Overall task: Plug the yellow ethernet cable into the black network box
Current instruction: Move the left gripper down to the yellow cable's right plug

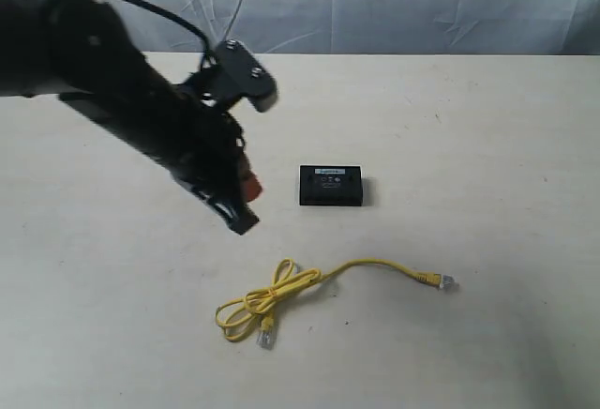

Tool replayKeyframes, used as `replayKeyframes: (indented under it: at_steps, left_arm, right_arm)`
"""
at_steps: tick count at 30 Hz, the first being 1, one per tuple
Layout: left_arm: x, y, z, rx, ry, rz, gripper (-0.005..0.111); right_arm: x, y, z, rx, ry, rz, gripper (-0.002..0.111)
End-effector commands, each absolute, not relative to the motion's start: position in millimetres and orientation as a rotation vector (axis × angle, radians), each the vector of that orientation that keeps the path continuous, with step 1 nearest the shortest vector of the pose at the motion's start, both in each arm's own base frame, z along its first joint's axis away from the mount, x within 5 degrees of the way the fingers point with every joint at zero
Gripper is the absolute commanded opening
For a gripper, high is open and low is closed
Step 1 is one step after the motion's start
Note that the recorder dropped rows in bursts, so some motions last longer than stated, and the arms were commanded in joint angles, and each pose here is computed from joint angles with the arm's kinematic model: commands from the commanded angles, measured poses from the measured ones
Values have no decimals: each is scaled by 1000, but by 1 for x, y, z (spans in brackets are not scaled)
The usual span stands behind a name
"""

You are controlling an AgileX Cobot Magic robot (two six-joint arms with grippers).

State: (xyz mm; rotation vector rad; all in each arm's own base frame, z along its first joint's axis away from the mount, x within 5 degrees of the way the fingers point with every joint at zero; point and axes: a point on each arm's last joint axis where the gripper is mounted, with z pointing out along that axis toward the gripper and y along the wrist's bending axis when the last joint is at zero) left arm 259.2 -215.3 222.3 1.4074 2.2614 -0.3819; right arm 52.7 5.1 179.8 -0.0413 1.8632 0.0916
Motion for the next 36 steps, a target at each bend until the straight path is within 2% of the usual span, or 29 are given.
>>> replayKeyframes:
  at_steps: [1,7,13,18,24,26,33,36]
  left_arm:
    - [265,-264,211,1606,2139,-345,0]
    - [262,-317,193,1828,2064,-369,0]
    - [260,-360,178,1984,1928,-299,0]
    - [249,-375,162,2158,1795,-287,0]
    - [247,-380,150,2218,1748,-280,0]
    - [247,-380,150,2250,1705,-272,5]
    - [253,-383,145,2245,1628,-208,31]
    - [255,-384,142,2235,1625,-197,34]
  right_arm:
    - [53,5,180,-37,1847,90,-1]
    - [53,5,181,-37,1846,90,-1]
    - [53,5,181,-39,1846,88,-1]
    - [53,5,181,-39,1846,88,-1]
    - [53,5,181,-39,1846,88,-1]
    - [53,5,181,-39,1846,88,-1]
    - [53,5,180,-37,1848,90,-1]
    - [53,5,180,-37,1848,90,-1]
